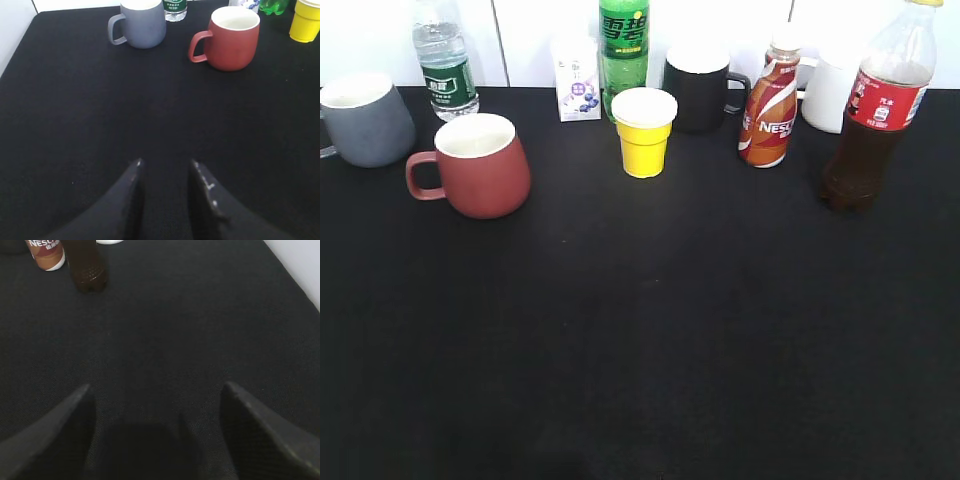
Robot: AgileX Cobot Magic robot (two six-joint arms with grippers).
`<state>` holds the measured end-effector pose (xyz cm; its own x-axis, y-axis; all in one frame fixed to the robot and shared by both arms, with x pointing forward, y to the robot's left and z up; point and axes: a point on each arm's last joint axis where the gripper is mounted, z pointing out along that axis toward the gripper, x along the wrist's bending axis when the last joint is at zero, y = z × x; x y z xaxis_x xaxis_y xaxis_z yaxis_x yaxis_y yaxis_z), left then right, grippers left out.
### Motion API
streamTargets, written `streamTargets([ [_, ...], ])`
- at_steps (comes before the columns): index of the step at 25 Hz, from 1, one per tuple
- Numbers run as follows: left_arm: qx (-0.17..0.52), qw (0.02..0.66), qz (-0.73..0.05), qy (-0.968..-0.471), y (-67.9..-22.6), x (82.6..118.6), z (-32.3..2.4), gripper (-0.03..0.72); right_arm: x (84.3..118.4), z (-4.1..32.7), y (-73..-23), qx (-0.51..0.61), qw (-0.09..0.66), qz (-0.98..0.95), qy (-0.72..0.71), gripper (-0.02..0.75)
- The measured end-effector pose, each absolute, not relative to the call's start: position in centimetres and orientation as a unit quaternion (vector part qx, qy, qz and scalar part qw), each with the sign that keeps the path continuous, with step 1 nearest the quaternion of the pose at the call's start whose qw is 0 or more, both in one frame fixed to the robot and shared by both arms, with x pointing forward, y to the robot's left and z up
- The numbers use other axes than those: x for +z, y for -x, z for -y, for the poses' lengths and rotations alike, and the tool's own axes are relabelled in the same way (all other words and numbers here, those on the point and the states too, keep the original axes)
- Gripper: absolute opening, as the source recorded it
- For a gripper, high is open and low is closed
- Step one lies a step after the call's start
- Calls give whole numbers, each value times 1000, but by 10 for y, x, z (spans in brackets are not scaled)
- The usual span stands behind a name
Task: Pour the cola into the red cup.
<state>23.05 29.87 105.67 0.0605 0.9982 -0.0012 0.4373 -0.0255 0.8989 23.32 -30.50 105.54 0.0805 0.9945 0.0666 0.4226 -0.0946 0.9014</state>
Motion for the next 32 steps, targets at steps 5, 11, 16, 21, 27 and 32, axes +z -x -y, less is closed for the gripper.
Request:
streamTargets([
  [5,363,386,-581,-617,-231,1057,-299,228,1055,305,-233,383,373,-560,-633,585],
  [11,363,386,-581,-617,-231,1057,-299,228,1055,305,-233,383,373,-560,-633,585],
  [16,425,476,-530,-559,-232,1088,-296,235,1055,305,-233,383,373,-560,-633,585],
  [21,445,504,-493,-552,-314,1118,-291,274,1055,305,-233,383,373,-560,-633,585],
  [27,446,473,-540,-535,-404,1091,-297,391,1055,305,-233,383,373,-560,-633,585],
  [32,417,473,-529,-568,-436,1022,-266,395,1055,305,-233,383,373,-559,-633,585],
])
